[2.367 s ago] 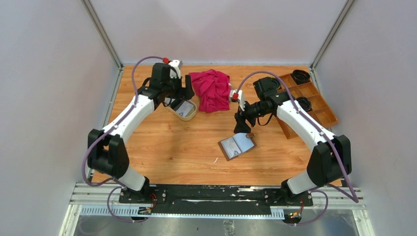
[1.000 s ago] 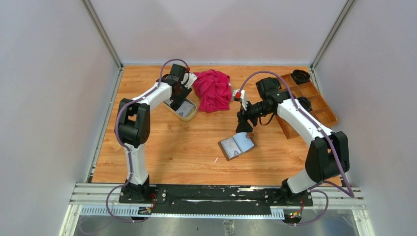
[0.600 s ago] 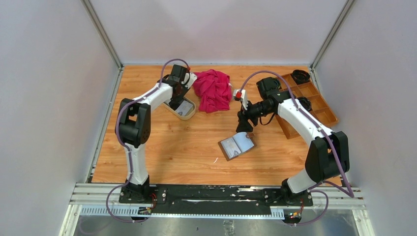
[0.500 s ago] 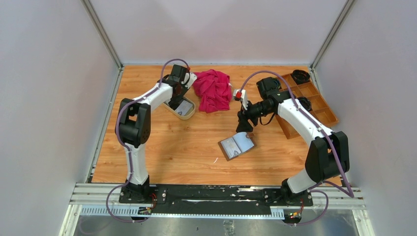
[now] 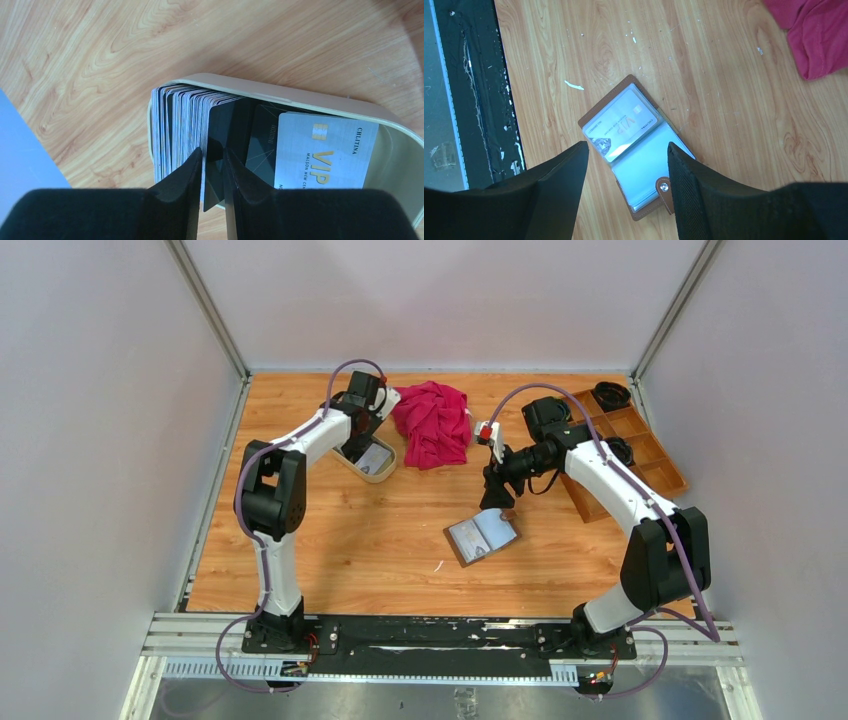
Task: Put the credit cards into the card holder
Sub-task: Pick up the credit card from the storage box.
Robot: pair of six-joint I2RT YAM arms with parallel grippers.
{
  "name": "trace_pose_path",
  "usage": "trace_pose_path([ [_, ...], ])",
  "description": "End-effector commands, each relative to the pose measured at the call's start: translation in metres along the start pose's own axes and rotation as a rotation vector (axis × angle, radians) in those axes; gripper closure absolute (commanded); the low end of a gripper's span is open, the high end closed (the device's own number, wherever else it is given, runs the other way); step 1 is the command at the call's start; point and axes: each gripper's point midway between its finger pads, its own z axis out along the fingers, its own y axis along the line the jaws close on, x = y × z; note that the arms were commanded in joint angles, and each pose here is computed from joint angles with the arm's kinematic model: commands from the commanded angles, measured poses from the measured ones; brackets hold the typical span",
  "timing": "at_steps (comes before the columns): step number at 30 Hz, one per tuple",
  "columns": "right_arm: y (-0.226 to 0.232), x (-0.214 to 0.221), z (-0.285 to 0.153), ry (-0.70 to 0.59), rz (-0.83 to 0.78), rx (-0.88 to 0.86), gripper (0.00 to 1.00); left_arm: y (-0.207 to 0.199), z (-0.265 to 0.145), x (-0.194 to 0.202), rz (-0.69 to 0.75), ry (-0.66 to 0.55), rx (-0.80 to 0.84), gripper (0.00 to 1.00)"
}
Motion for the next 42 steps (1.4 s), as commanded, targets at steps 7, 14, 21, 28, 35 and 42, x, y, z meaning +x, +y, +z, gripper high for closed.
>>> trace_pose_path([
  [7,0.004,0.01,0.0,0.005,0.029,-0.027,0.37,0.008,-0.013,0.0,0.01,0.011,-0.041,0.82],
  [14,0.004,0.01,0.0,0.006,0.033,-0.032,0.37,0.009,-0.019,-0.004,0.01,0.006,-0.048,0.84],
  [21,0.005,0.01,0.0,0.006,0.033,-0.034,0.38,0.008,-0.026,-0.009,0.022,-0.002,-0.057,0.84],
  [28,0.005,0.009,0.0,0.002,0.03,-0.037,0.38,0.006,-0.032,-0.013,0.036,-0.004,-0.07,0.84],
  [35,0.006,0.01,0.0,0.003,0.031,-0.04,0.38,0.001,-0.033,-0.013,0.047,-0.002,-0.067,0.85],
  [42,0.006,0.01,0.0,0.003,0.03,-0.04,0.38,-0.003,-0.034,-0.013,0.054,0.005,-0.058,0.97],
])
